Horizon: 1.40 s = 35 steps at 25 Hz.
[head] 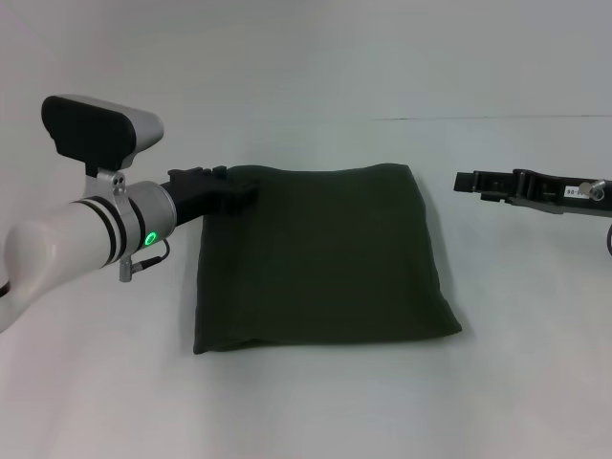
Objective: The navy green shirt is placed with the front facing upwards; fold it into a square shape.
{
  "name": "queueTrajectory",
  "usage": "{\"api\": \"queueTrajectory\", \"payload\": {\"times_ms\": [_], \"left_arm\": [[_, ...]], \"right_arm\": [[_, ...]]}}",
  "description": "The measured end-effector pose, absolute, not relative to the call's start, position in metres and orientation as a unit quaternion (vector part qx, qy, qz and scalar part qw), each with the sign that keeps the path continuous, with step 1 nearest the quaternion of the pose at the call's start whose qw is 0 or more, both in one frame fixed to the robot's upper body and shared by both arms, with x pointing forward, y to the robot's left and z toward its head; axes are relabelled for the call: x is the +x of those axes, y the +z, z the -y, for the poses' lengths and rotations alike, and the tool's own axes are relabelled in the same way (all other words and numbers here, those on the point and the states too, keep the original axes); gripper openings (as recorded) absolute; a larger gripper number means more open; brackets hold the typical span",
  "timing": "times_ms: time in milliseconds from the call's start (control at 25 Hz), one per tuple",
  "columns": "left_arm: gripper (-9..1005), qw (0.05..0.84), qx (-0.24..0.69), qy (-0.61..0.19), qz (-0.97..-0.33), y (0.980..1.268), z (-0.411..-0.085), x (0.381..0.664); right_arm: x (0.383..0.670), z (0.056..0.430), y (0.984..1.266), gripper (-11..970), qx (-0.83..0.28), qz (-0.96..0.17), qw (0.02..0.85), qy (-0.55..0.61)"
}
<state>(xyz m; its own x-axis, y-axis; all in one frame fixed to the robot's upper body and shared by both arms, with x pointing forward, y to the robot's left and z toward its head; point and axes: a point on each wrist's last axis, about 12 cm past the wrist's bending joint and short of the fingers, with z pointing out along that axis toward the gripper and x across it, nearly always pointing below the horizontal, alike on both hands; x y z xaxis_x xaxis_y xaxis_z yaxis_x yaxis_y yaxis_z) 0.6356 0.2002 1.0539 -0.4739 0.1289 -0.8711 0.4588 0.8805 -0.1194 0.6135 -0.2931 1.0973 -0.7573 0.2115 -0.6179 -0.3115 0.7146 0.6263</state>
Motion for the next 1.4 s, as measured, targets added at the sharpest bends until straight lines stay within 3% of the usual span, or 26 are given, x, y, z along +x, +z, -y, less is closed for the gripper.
{"api": "queueTrajectory", "payload": {"times_ms": [280, 480, 920, 1040, 1240, 1400], "left_arm": [[567, 0.475, 0.196, -0.155, -0.844, 1.0511, -0.1962, 0.6347], [521, 0.475, 0.208, -0.141, -0.844, 1.0519, -0.1949, 0.6363], [272, 0.478, 0.209, -0.136, -0.842, 1.0543, -0.1962, 0.6384], [71, 0.478, 0.208, -0.136, -0.842, 1.0545, -0.1962, 0.6386], [1, 0.480, 0.207, -0.137, -0.841, 1.0560, -0.1955, 0.6397], [0, 0.484, 0.206, -0.137, -0.839, 1.0582, -0.1957, 0.6412]], "right_arm": [[0.6130, 0.2921, 1.0965, 676, -0.029, -0.858, 0.346, 0.378], [0.6131, 0.2922, 1.0966, 676, -0.027, -0.858, 0.347, 0.378], [0.6133, 0.2929, 1.0969, 677, -0.025, -0.857, 0.348, 0.379], [0.6133, 0.2928, 1.0967, 677, -0.024, -0.857, 0.348, 0.378], [0.6135, 0.2920, 1.0960, 677, -0.025, -0.858, 0.348, 0.376], [0.6136, 0.2921, 1.0960, 676, -0.025, -0.859, 0.348, 0.376]]}}
